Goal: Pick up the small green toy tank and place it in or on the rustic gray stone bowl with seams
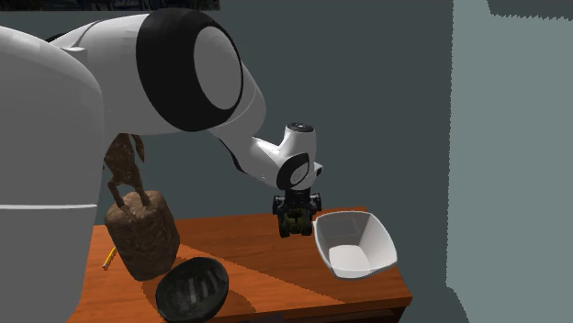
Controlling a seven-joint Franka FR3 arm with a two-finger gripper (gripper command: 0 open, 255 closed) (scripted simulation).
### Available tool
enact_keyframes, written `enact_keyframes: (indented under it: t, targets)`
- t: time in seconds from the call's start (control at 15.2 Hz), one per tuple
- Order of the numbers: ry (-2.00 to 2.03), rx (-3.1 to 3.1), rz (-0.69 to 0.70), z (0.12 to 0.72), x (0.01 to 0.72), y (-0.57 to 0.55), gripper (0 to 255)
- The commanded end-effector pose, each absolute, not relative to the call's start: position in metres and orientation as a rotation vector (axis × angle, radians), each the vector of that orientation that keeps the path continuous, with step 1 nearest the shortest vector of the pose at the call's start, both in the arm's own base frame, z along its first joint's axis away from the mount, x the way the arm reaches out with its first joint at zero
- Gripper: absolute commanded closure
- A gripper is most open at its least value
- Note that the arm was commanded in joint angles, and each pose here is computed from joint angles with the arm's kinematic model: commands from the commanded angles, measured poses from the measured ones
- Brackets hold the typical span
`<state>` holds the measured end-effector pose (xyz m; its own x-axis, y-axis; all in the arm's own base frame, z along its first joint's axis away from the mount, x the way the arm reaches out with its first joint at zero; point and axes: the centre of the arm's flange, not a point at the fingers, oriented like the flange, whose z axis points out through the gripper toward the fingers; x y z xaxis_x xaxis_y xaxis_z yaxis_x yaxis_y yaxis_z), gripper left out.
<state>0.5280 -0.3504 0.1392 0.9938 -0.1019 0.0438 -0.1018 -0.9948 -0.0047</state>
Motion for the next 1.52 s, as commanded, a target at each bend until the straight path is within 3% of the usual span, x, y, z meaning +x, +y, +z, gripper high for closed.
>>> enact_keyframes:
  t: [0.0, 0.2, 0.26, 0.86, 1.45]
  targets:
    - [0.16, -3.134, -0.069, 0.139, 0.528, -0.35, 0]
    - [0.16, -3.134, -0.069, 0.139, 0.528, -0.35, 0]
    - [0.16, -3.134, -0.069, 0.139, 0.528, -0.35, 255]
    - [0.16, -3.134, -0.069, 0.139, 0.528, -0.35, 255]
    - [0.16, -3.134, -0.069, 0.186, 0.528, -0.35, 255]
